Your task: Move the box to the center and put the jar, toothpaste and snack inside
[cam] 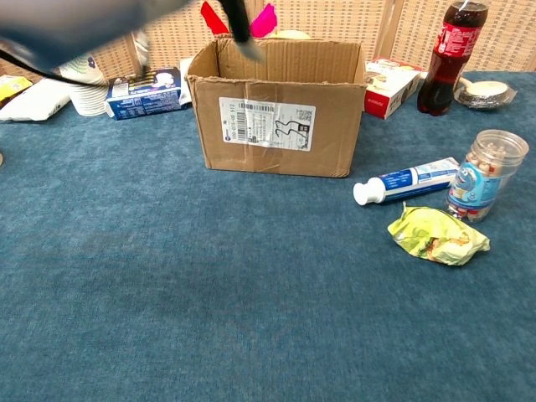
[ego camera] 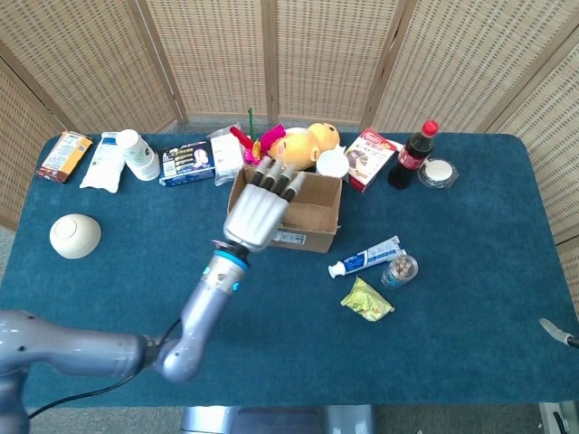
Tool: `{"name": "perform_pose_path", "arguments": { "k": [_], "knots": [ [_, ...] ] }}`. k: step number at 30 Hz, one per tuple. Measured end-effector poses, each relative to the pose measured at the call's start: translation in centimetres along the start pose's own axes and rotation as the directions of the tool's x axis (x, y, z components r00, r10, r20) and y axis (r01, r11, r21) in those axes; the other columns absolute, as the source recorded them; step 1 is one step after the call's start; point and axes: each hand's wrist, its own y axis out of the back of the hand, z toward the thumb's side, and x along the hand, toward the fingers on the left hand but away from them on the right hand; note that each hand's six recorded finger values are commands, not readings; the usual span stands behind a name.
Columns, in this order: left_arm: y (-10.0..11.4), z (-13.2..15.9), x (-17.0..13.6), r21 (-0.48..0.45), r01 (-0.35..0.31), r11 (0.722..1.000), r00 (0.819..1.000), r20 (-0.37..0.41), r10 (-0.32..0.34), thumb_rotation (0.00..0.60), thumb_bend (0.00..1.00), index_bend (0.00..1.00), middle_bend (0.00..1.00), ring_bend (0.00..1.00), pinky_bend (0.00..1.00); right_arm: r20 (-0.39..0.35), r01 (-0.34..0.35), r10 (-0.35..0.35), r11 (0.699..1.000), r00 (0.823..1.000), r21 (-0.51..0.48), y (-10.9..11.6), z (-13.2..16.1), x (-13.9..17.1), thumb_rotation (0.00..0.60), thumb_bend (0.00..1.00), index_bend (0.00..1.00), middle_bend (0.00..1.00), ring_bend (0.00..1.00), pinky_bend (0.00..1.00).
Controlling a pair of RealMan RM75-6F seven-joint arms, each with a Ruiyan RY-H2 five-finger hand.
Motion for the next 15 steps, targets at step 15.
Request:
{"name": "perform_pose_path", "arguments": {
  "k": [15],
  "knots": [
    [0.5,-16.4,-7.1,-0.023,-0.011,1.000,0.978,-0.208,0.006,0.600,0.24,0.00,0.00,0.00,0.06,-0.040,-0.121,0.122,0.992,0.992,0.024,-3.1,1.2,0.3,0.600,0.00,0.00,0.00,0.00,0.03]
  ]
}}
